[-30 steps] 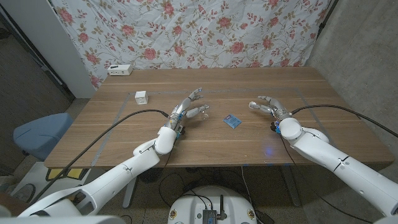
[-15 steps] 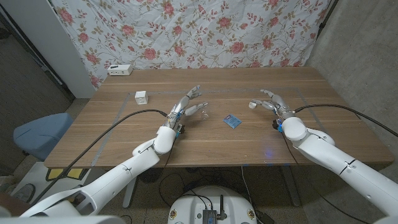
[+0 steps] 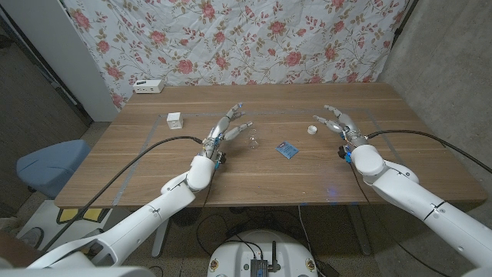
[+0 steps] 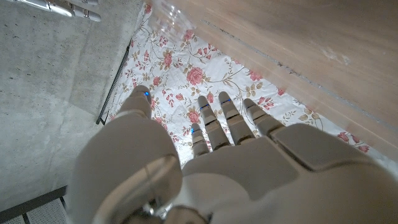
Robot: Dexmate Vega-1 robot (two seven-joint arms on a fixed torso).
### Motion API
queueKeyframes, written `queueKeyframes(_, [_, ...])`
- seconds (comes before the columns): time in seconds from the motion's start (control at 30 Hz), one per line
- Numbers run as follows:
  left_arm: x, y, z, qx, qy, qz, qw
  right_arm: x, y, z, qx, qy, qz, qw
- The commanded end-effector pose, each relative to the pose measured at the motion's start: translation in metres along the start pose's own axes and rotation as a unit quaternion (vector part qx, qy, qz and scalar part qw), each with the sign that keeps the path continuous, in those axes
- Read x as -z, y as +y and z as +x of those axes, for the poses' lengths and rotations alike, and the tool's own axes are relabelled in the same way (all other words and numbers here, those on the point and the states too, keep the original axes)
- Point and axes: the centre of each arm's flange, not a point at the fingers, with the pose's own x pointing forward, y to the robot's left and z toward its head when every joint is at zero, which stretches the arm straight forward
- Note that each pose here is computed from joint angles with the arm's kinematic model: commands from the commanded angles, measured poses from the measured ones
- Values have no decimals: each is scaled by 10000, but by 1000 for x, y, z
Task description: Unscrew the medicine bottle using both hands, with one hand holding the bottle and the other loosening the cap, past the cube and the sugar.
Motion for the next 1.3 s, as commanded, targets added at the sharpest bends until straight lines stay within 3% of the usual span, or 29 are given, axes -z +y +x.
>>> queueKeyframes(0.03, [1, 14, -2, -95, -13, -253, 9996, -12, -1, -4, 1, -247, 296, 9993])
queueKeyframes(0.47, [9, 32, 3, 15, -18, -682, 9977, -21, -1, -7, 9, -450, 603, 9972])
queueKeyframes(0.73, [19, 30, 2, -21, 59, -1177, 9930, -22, 0, -12, 116, -500, 829, 9952])
queueKeyframes(1.0, [26, 25, 4, -136, 67, -1497, 9886, -16, 8, -9, 194, -527, 1202, 9912])
queueKeyframes(1.3, [38, 35, 2, -104, 125, -1625, 9866, -16, 14, -2, 260, -542, 1403, 9883])
